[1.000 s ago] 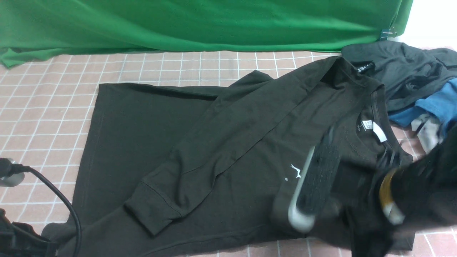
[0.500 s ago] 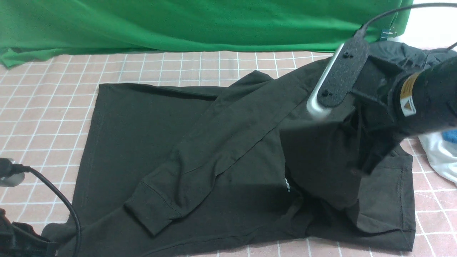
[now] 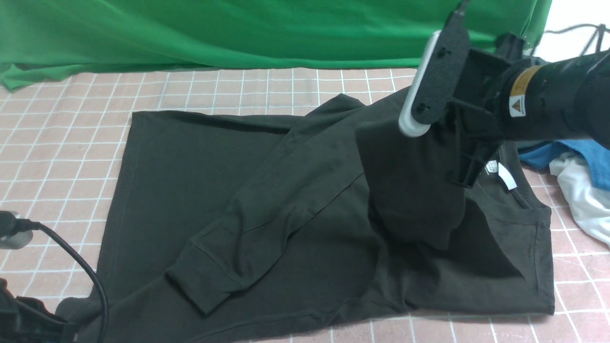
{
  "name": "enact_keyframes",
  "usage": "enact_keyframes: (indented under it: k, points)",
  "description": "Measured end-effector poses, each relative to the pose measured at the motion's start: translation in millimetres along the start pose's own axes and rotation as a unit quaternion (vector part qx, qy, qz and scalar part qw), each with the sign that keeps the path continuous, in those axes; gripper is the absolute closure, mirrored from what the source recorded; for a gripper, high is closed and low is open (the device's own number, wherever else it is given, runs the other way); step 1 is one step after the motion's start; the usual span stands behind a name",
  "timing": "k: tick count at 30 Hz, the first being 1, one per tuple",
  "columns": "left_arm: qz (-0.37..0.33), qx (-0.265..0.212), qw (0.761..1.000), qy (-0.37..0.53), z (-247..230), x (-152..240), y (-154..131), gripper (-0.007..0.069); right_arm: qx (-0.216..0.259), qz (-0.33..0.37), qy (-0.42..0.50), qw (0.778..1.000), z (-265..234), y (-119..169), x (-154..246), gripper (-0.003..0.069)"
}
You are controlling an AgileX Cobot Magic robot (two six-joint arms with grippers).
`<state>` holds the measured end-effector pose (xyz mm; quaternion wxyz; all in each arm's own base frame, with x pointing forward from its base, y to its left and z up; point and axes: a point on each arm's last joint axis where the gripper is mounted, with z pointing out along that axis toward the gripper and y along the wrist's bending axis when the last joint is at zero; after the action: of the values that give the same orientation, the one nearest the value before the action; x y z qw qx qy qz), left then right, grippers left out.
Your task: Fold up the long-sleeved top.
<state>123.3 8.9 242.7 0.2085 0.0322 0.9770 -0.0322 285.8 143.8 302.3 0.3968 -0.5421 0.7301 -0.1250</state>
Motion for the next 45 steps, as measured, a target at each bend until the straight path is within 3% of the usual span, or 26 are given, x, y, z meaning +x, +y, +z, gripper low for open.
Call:
enact_keyframes:
  k: [8, 17, 24, 27, 28, 29, 30, 31, 32, 35, 36, 39, 40, 41, 43, 45]
  points:
    - [0.001, 0.0, 1.0, 0.0, 0, 0, 0, 0.0586, 0.032, -0.07, -0.041, 0.996, -5, -11, -12, 0.0622]
    - [0.002, 0.0, 1.0, 0.0, 0, 0, 0, 0.0586, 0.053, -0.105, -0.086, 0.989, -1, -14, -22, 0.0622]
    - [0.002, 0.0, 1.0, 0.0, 0, 0, 0, 0.0586, 0.034, -0.109, -0.079, 0.99, 35, -3, -20, 0.0601]
    - [0.002, 0.0, 1.0, 0.001, 0, 0, 0, 0.0586, 0.033, -0.108, -0.084, 0.99, 49, 0, -20, 0.0503]
    - [0.002, 0.0, 1.0, 0.001, 0, 0, 0, 0.0586, 0.037, -0.108, -0.09, 0.989, 54, 1, -21, 0.0425]
    - [0.002, 0.0, 1.0, 0.001, 0, 0, 0, 0.0586, 0.04, -0.107, -0.093, 0.989, 55, 1, -22, 0.0411]
    - [0.002, 0.0, 1.0, 0.001, 0, 0, 0, 0.0586, 0.048, -0.104, -0.102, 0.988, 59, 0, -23, 0.0276]
    - [0.002, 0.0, 1.0, 0.001, 0, 0, 0, 0.0586, 0.052, -0.103, -0.106, 0.988, 59, 0, -23, 0.0261]
    - [0.002, 0.0, 1.0, 0.001, 0, 0, 0, 0.0586, 0.059, -0.095, -0.112, 0.987, 61, -1, -24, 0.0181]
    - [0.002, 0.0, 1.0, 0.001, 0, 0, 0, 0.0586, 0.071, -0.032, -0.122, 0.989, 56, -10, -21, 0.0087]
    - [0.002, 0.0, 1.0, 0.001, 0, 0, 0, 0.0586, 0.071, -0.032, -0.121, 0.99, 55, -11, -20, 0.0088]
    - [0.002, 0.0, 1.0, 0.001, 0, 0, 0, 0.0586, 0.054, 0.104, -0.109, 0.987, 34, -19, -15, 0.0146]
    - [0.002, 0.0, 1.0, 0.001, 0, 0, 0, 0.0586, 0.032, 0.201, -0.091, 0.975, 26, -19, -12, 0.0184]
    - [0.002, 0.0, 1.0, 0.001, 0, 0, 0, 0.0586, 0.024, 0.217, -0.079, 0.973, 25, -17, -10, 0.0197]
    - [0.002, 0.0, 1.0, 0.0, 0, 0, 0, 0.0586, -0.028, 0.376, 0.002, 0.926, 18, -6, 2, 0.0266]
    - [0.002, 0.0, 1.0, 0.0, 0, 0, 0, 0.0586, -0.059, 0.424, 0.067, 0.901, 24, 6, 12, 0.0278]
